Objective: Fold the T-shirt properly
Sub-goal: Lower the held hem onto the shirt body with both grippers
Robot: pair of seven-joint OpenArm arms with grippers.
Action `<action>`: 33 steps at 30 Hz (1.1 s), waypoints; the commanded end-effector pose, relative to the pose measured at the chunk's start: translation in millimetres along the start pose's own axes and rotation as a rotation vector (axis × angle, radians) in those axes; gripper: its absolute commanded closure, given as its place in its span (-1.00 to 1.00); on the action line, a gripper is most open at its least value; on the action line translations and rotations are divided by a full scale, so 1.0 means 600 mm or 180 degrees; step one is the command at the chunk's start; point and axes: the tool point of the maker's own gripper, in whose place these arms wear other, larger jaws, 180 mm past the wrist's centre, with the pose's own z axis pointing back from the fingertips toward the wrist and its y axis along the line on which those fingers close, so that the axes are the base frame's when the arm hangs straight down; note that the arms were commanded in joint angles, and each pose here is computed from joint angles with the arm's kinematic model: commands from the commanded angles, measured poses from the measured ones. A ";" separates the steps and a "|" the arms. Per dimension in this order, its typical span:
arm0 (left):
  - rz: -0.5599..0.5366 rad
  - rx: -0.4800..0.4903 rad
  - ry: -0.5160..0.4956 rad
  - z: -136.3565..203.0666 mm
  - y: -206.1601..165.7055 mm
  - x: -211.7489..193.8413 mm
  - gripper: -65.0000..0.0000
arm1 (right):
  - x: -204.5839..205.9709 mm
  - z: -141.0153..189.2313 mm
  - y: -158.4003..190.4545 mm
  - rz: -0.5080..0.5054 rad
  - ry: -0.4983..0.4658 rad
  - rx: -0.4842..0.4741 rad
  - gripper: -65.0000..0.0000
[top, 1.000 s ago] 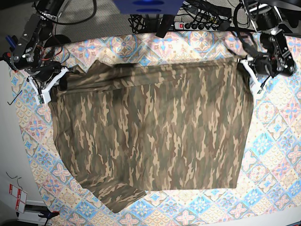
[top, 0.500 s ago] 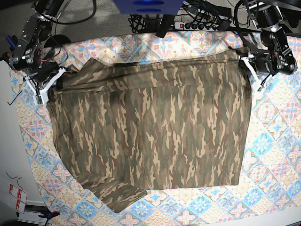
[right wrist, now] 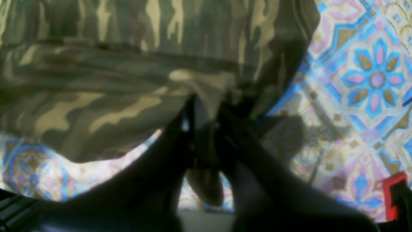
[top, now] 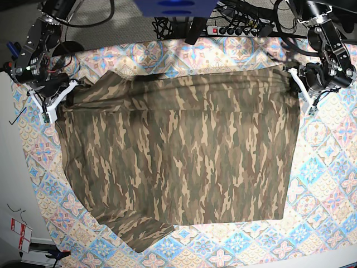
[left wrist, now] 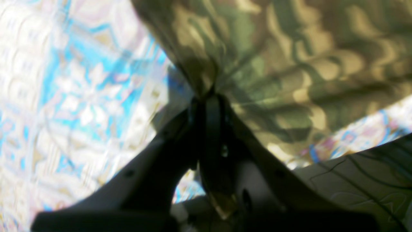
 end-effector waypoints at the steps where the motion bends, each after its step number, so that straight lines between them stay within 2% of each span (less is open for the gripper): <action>1: -0.0029 0.0087 -0.0081 0.013 0.014 0.014 0.91 | 0.022 0.009 -0.013 0.0043 -0.0129 -0.0061 0.99; 3: -0.0009 0.0091 -0.0092 0.013 0.015 0.014 0.91 | 0.022 0.009 -0.013 0.0043 -0.0129 -0.0061 0.99; 8: 0.0334 0.0229 -0.0182 0.028 0.044 -0.004 0.91 | 0.023 0.010 -0.015 0.0038 -0.0142 -0.0072 0.99; 13: 0.0368 0.0244 -0.0180 0.030 0.047 -0.009 0.91 | 0.035 0.012 -0.013 0.0065 -0.0267 -0.0075 0.99; 16: 0.0389 0.0211 -0.0353 0.026 0.037 0.000 0.91 | 0.039 0.013 -0.013 0.0065 -0.0311 -0.0074 0.99; 21: 0.0232 0.0285 -0.0845 0.058 0.008 0.032 0.91 | 0.038 0.013 -0.012 0.0072 -0.0315 -0.0074 0.99; 24: 0.0179 0.0391 -0.0922 0.066 0.010 0.039 0.91 | 0.040 0.014 -0.012 0.0076 -0.0325 -0.0083 0.99; 27: 0.0176 0.0497 -0.0866 0.060 0.012 0.033 0.91 | 0.046 0.024 -0.031 0.0133 -0.0289 -0.0330 0.99; 29: 0.0166 0.0581 -0.0878 0.058 0.016 0.039 0.91 | 0.053 0.028 -0.032 0.0320 -0.0222 -0.0499 0.99; 31: 0.0163 0.0661 -0.0824 0.054 0.022 0.041 0.91 | 0.060 0.028 -0.024 0.0523 -0.0176 -0.0569 0.99; 33: 0.0179 0.0701 -0.0800 0.050 0.021 0.043 0.91 | 0.064 0.023 -0.013 0.0570 -0.0169 -0.0575 0.99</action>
